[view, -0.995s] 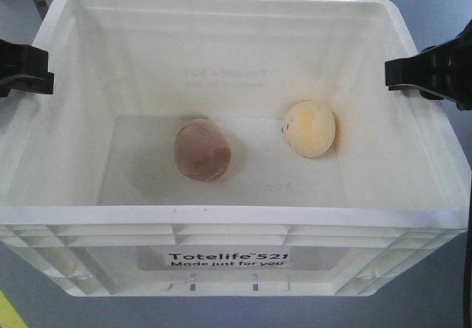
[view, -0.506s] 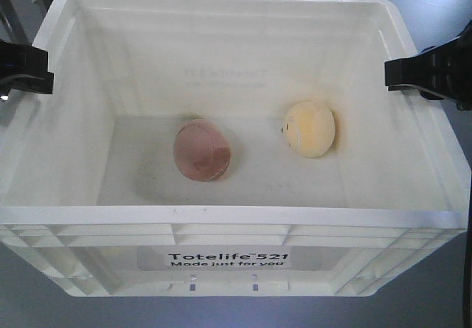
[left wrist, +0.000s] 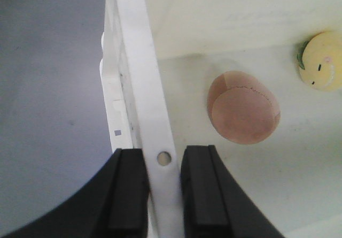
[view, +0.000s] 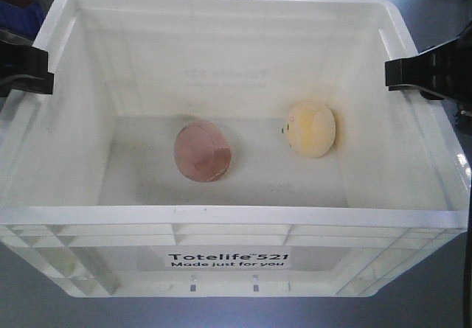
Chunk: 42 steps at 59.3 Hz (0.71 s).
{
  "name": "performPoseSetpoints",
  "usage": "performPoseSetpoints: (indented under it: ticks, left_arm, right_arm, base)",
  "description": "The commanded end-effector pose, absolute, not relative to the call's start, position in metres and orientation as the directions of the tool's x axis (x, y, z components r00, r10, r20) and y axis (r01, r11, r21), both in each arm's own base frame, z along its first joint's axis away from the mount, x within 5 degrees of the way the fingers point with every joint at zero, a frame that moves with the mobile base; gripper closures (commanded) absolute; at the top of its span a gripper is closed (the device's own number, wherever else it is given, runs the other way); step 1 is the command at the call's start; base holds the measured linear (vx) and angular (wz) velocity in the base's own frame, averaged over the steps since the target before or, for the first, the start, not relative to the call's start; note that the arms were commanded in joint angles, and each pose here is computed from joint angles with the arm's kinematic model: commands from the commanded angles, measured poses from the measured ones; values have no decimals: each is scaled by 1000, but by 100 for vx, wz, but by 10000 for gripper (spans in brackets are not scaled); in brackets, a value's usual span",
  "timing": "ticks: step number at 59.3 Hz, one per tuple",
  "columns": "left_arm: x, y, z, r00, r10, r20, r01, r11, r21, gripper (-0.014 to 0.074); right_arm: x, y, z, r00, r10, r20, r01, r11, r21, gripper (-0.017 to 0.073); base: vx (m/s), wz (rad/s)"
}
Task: Place moving items into box and shelve
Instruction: 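Hold the crate by its rims with both grippers while driving toward the blue bins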
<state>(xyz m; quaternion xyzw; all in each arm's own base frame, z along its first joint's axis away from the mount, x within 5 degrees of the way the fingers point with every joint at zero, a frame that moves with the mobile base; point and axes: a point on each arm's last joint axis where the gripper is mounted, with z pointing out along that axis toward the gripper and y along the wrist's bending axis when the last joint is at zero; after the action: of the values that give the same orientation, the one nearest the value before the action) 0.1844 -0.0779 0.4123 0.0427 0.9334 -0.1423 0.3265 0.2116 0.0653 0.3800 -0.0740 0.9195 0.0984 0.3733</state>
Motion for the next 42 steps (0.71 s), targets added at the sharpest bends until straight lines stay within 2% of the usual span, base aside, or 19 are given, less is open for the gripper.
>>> performPoseSetpoints:
  ticks: [1,42]
  left_arm:
    - [180,-77,441,-650,-54,-758,229,937,-263,600]
    - [180,-77,441,-650,-54,-758,229,937,-263,600]
  right_arm:
    - [212,63,410,-549,-44,-834,-232,967,102,565]
    - [212,63,410,-549,-44,-834,-232,967,102,565]
  base:
    - [14,-26]
    - [15,-27]
